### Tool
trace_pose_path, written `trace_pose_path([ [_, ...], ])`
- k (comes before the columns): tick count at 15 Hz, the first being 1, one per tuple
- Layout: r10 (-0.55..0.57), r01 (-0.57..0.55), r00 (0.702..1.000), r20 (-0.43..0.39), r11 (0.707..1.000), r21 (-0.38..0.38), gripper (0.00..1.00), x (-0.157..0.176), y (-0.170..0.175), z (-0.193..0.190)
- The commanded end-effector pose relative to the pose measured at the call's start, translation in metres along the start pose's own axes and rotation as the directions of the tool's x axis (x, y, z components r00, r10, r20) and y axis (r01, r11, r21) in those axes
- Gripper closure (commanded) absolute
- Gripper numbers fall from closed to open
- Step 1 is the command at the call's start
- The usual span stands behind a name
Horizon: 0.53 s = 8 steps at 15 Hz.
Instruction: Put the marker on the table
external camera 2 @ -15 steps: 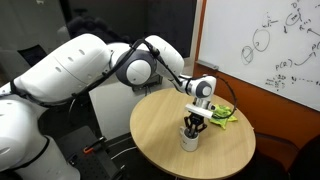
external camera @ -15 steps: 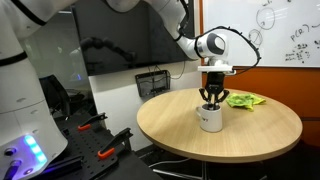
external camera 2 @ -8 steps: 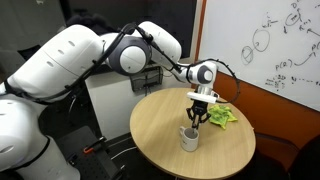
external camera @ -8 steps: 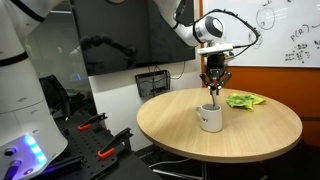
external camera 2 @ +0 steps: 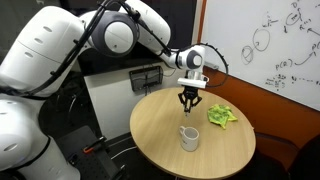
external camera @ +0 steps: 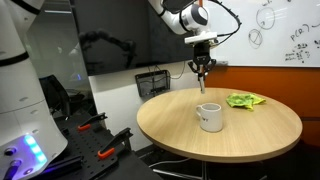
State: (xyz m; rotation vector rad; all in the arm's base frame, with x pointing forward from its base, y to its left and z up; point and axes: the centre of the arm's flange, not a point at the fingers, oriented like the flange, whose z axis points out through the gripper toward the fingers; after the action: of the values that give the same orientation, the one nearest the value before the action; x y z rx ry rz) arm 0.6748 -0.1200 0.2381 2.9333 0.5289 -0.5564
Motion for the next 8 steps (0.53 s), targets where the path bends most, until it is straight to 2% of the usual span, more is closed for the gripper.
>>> trace_pose_path([
  [1, 0.02, -0.019, 0.983, -0.183, 1.0, 0.007, 0.95, 0.004, -0.046, 0.018],
  [4, 0.185, -0.166, 0.951, -0.246, 0.981, 0.097, 0.95, 0.038, -0.078, 0.046],
  [6, 0.226, -0.199, 0.933, -0.279, 0.972, 0.122, 0.95, 0.055, -0.093, 0.064],
  [8, 0.261, -0.231, 0.899, -0.352, 0.965, 0.125, 0.95, 0.07, -0.103, 0.078],
])
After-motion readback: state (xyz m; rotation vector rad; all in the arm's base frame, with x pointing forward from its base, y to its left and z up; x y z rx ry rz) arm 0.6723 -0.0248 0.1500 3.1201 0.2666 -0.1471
